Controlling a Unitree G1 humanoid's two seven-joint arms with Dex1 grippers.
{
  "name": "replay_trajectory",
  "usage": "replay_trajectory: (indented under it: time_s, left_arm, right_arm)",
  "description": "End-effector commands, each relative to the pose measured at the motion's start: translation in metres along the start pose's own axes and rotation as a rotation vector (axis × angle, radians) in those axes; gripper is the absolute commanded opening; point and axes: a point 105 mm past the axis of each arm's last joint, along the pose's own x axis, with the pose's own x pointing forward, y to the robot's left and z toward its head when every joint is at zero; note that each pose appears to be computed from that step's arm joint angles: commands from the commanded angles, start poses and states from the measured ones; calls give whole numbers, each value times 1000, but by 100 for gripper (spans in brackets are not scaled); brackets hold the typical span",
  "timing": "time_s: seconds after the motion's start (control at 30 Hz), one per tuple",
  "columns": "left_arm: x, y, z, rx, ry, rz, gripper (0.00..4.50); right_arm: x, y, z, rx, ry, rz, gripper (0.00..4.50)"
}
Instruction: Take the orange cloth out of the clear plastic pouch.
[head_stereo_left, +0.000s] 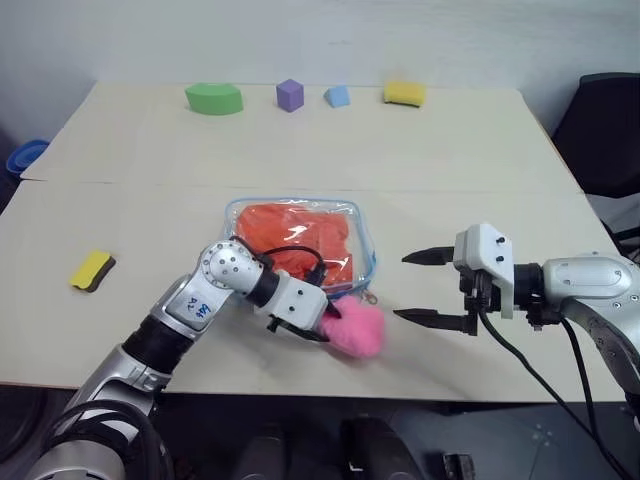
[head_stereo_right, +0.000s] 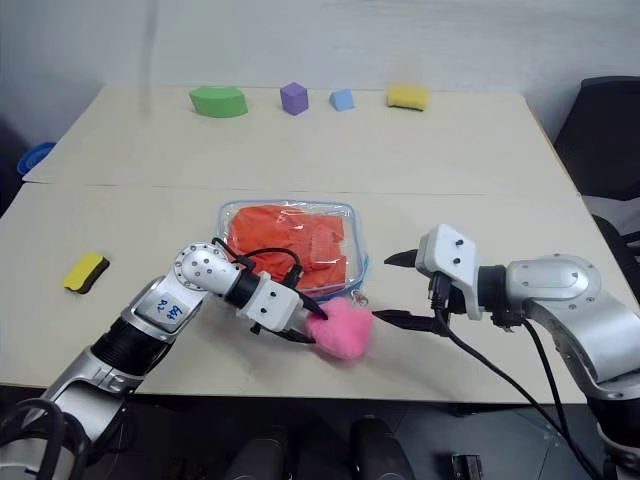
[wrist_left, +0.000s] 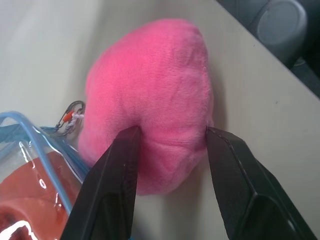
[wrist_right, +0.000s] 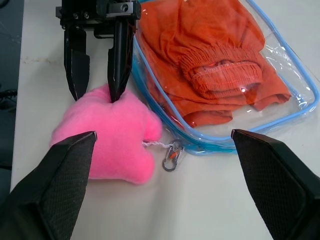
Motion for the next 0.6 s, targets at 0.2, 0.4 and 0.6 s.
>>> replay_trajectory:
  time_s: [0.2, 0.4, 0.6]
  left_arm:
    - [-11, 1, 1, -1, 6, 69, 10]
    - [-22, -2, -3, -59, 39, 125, 1]
    - [-28, -3, -1, -91, 44, 170, 0]
  right_arm:
    - [26, -32, -14, -316, 104, -47, 450]
    - [50, -48, -17, -426, 99, -43, 450]
    - [69, -53, -19, -491, 78, -35, 324]
